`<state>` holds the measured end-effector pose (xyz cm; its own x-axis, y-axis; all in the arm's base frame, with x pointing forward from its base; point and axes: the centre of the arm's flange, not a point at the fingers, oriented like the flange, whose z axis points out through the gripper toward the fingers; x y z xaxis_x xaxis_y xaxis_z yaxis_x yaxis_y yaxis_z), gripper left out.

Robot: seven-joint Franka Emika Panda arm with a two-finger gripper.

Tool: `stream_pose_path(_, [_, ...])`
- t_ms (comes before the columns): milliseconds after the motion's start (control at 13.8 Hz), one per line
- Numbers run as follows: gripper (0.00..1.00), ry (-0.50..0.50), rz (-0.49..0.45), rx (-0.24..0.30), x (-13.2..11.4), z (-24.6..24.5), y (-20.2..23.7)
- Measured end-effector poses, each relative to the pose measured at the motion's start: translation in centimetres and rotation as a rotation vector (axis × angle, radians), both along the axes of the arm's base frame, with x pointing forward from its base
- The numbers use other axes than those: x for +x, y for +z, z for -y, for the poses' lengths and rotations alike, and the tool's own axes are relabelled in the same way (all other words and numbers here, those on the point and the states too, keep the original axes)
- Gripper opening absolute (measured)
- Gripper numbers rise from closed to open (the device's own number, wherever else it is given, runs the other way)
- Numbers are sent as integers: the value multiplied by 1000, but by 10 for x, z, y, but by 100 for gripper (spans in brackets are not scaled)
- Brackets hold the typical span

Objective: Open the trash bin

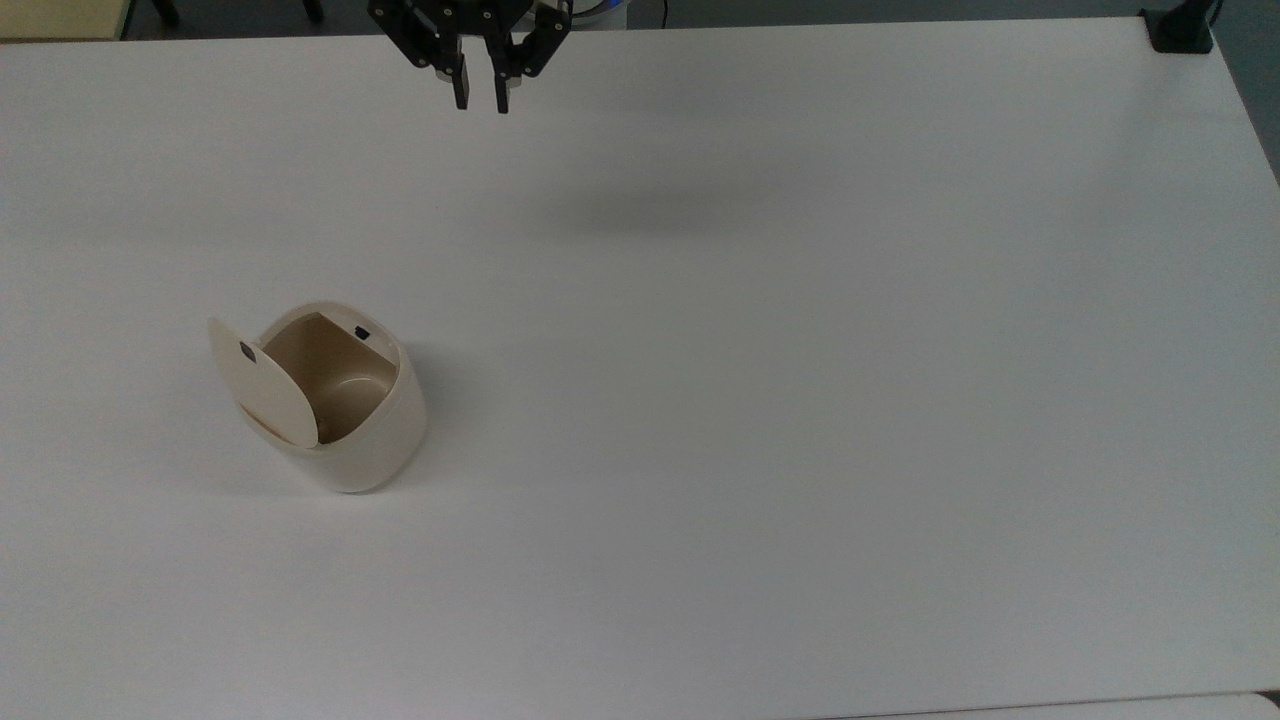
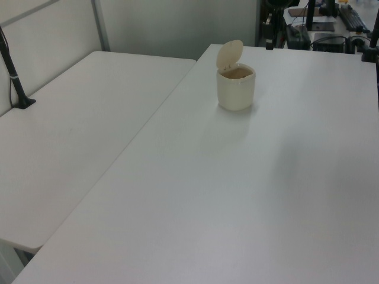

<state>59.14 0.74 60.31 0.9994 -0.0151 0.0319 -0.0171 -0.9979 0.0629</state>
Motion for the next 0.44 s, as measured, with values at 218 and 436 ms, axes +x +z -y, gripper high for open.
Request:
stream_pose_path(218, [76,7,-6,0,0,0,-3])
stream_pose_path(436, [100,11,-7,0,0,0,-3])
